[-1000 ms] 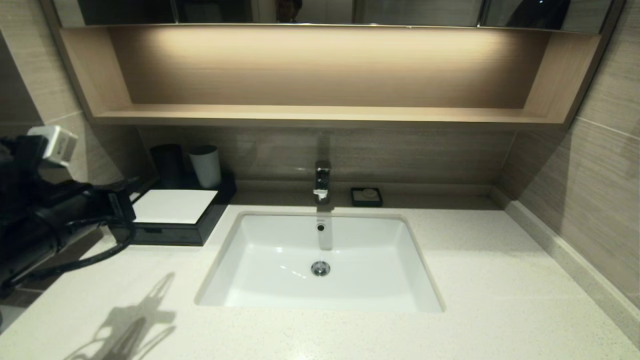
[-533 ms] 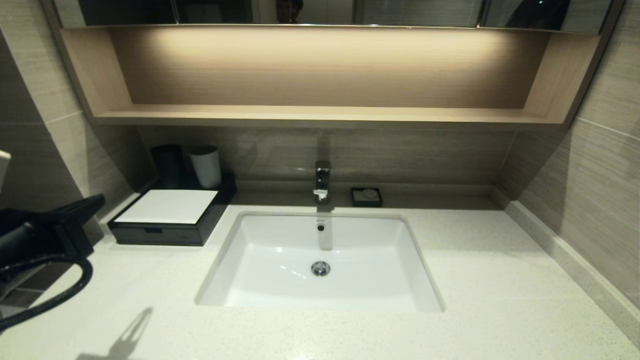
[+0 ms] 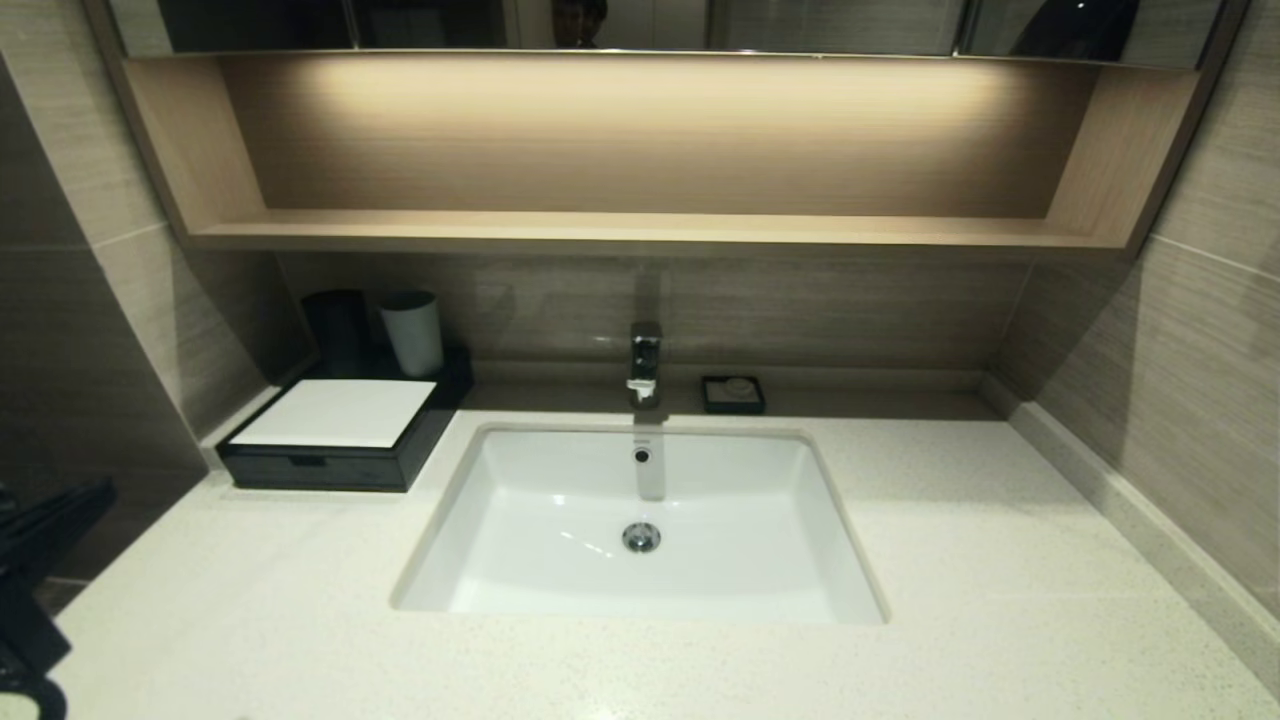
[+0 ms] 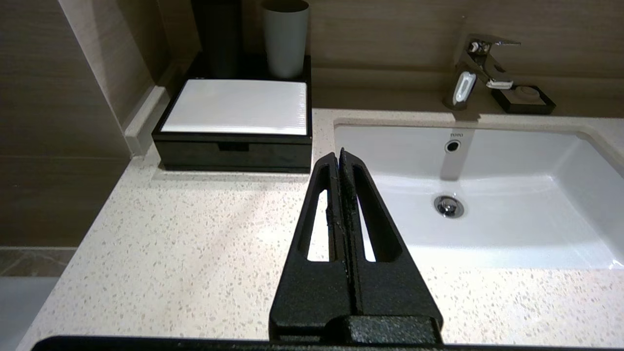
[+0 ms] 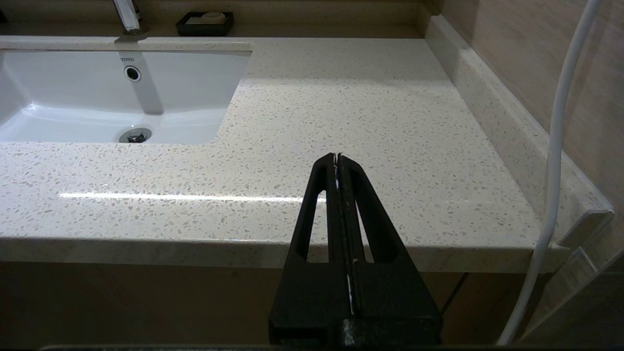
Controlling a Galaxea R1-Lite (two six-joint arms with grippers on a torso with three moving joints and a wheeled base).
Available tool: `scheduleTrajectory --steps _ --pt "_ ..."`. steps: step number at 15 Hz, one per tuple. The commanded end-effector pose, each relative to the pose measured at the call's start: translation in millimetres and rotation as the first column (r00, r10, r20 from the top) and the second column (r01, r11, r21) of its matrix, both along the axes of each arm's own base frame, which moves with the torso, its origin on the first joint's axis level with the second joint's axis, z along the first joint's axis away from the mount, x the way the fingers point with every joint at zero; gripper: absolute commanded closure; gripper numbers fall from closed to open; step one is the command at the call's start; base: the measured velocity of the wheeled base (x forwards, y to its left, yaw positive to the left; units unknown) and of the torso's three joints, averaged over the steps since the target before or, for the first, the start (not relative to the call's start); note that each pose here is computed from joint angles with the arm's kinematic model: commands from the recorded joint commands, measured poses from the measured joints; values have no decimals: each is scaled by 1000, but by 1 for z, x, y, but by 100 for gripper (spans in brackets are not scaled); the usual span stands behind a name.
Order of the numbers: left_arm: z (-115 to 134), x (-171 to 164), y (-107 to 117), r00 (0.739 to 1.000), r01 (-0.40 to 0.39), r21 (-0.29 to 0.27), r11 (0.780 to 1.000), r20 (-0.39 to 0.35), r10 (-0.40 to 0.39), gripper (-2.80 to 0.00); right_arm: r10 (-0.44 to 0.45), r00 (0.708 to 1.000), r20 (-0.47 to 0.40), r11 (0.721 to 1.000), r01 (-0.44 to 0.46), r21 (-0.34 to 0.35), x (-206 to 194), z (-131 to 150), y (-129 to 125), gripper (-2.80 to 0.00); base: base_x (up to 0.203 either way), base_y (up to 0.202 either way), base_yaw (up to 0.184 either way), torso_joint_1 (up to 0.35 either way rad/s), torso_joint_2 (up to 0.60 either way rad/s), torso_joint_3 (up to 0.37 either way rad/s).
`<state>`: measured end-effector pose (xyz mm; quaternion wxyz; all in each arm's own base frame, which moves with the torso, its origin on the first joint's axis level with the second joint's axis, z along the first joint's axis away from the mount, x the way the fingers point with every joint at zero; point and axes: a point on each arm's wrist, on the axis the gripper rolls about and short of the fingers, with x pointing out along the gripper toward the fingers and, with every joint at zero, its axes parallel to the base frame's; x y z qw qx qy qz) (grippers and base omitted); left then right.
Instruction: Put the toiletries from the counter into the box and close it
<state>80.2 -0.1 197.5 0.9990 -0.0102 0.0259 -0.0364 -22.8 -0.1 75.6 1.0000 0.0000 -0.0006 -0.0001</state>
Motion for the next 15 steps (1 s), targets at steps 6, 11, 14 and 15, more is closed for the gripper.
scheduleTrajectory --steps 6,11,14,15 --pt "-15 -53 -2 997 11 2 1000 82 -12 0 0 1000 -1 1000 0 0 0 0 0 0 0 0 0 0 0 0" --pt "-33 -78 -2 997 9 3 1000 82 -9 0 0 1000 -1 1000 0 0 0 0 0 0 0 0 0 0 0 0" --pt "-45 -87 -2 996 8 6 1000 89 -8 0 0 1000 1 1000 0 0 0 0 0 0 0 0 0 0 0 0" --pt "-50 -91 -2 996 8 8 1000 88 -8 0 0 1000 -1 1000 0 0 0 0 0 0 0 0 0 0 0 0"
